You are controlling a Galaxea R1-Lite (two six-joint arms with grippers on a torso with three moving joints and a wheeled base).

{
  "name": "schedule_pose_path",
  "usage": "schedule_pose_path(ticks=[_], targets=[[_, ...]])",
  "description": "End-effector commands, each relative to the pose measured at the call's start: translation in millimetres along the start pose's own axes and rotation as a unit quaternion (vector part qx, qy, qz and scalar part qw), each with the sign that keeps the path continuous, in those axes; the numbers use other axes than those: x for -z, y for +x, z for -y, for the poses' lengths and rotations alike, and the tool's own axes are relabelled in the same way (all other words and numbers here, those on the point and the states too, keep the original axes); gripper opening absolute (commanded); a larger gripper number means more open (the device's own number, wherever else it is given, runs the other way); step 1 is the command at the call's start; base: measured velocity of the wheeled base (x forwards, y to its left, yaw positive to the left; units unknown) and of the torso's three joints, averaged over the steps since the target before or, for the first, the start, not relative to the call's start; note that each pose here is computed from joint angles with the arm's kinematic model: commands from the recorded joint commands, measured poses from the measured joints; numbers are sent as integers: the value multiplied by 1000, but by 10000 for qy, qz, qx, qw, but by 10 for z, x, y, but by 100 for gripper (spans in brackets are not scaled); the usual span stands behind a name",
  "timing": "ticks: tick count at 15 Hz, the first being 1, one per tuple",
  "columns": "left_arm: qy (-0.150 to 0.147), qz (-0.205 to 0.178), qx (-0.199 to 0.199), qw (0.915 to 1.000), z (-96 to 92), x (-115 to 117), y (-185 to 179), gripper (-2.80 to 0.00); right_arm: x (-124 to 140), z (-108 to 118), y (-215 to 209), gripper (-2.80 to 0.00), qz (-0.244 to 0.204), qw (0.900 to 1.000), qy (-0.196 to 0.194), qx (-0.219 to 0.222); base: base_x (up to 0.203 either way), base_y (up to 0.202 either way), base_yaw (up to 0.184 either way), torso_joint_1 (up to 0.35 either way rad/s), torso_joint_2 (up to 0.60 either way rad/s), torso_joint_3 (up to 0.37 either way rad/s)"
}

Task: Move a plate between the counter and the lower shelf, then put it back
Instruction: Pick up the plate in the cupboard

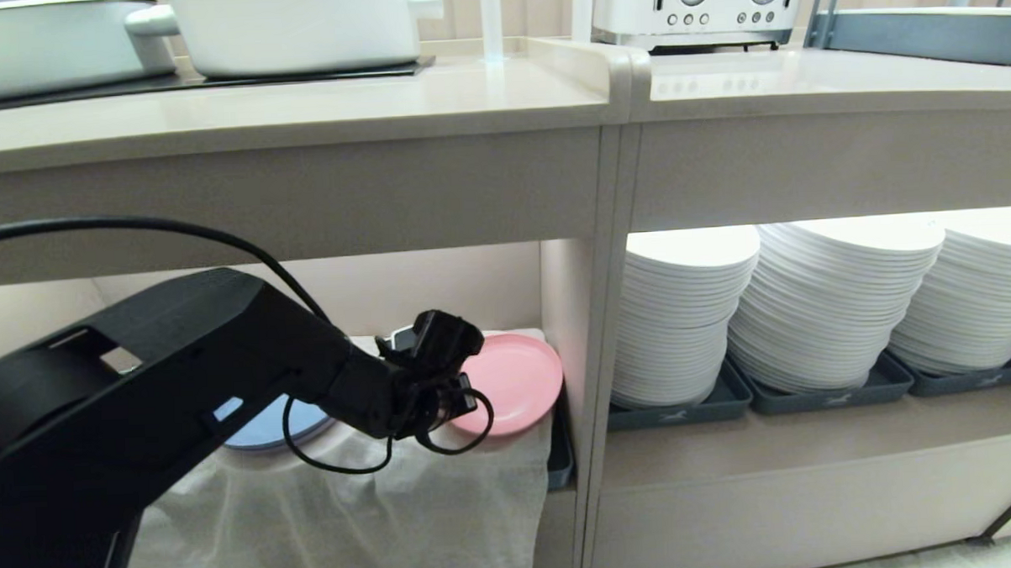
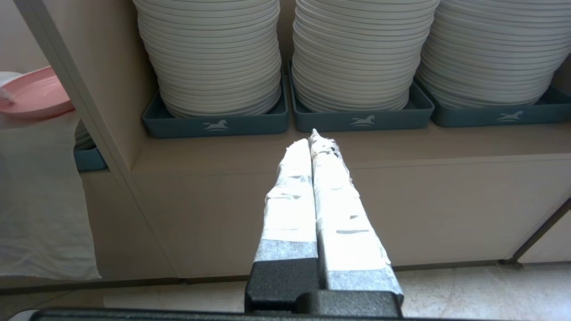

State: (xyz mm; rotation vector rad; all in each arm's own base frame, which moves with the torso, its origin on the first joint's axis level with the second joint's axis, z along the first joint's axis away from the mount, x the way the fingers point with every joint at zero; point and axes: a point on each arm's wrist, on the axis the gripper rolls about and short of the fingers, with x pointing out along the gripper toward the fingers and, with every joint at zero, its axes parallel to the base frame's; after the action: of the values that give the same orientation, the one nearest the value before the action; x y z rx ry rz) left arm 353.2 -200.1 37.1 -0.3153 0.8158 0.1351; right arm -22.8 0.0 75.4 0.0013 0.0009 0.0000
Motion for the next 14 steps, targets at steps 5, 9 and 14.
schedule_pose_path(ticks=[5, 9, 14], targets=[[60, -100, -63, 9999, -159, 74, -266, -280, 1, 0, 0, -280, -3, 10000, 1, 0, 0, 0, 0, 0, 0, 0], [99, -209, -168, 9996, -344, 150, -468, -280, 1, 0, 0, -280, -3, 10000, 1, 0, 0, 0, 0, 0, 0, 0], [4, -119, -96, 9999, -485, 123, -752, -280, 0, 0, 0, -280, -1, 10000, 1, 0, 0, 0, 0, 0, 0, 0]])
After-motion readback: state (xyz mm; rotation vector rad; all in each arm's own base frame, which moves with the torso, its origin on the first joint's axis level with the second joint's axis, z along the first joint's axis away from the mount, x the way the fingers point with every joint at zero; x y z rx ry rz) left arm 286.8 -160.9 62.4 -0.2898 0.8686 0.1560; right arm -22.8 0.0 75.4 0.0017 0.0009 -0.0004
